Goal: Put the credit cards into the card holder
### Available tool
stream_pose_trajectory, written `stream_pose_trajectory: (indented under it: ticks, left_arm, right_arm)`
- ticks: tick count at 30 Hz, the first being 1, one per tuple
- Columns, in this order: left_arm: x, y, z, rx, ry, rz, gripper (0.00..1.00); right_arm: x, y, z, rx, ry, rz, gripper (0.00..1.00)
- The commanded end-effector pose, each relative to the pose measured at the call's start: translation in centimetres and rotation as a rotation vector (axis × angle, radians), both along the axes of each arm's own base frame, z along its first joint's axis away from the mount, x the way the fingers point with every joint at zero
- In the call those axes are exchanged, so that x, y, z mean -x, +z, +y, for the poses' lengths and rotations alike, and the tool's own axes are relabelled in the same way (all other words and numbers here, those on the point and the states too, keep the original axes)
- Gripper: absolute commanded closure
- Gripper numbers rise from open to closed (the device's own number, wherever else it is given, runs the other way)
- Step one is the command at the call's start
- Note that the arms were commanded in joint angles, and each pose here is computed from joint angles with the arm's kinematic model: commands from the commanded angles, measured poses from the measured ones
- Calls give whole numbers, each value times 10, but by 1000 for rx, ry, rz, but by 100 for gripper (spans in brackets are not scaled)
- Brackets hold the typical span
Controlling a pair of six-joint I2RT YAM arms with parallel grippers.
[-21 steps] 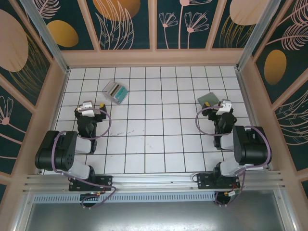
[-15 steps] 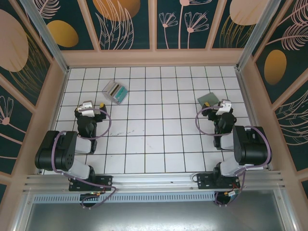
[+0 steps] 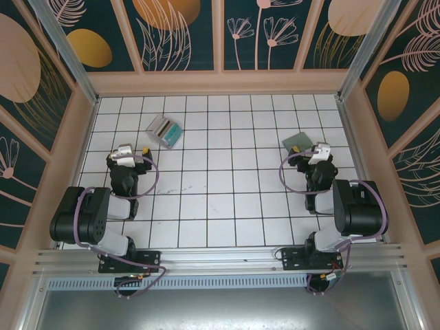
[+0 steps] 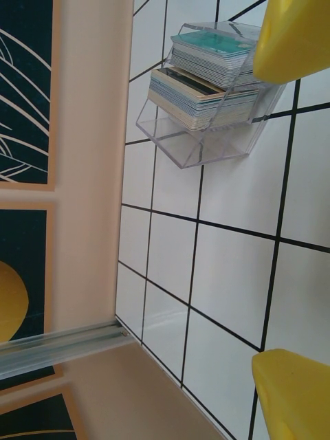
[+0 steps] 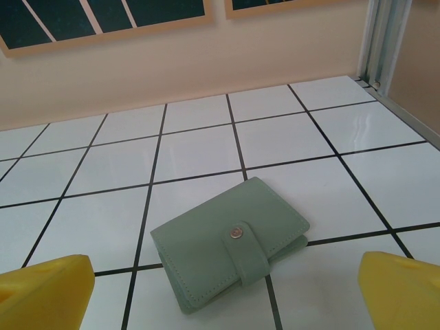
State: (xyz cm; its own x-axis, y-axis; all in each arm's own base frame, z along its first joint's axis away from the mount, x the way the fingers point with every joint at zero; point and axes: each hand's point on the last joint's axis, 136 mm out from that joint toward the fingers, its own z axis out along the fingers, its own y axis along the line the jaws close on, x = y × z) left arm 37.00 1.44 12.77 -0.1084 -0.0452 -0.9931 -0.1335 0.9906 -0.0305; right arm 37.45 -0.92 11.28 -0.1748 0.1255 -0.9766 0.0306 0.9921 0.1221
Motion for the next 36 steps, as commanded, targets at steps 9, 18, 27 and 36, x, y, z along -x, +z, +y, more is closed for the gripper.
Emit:
stream_pose_trajectory:
  ticks: [9,18,27,36]
  left_arm:
    - [16,47,31,136,199,-44,1]
    - [26,105,23,468,189,-74,1]
    - [-6,97,-35,620,-84,120,1]
    - [-12,81,-62,590,-222,255,1]
  right_arm:
    - [-6,58,-48,-144,-302,37,1]
    - [-10,57,-65,-463,-497,252,1]
    - [-42,-2,-58,-535,-544,526,10]
    - [-106,-49,-62,-402,-520,659,8]
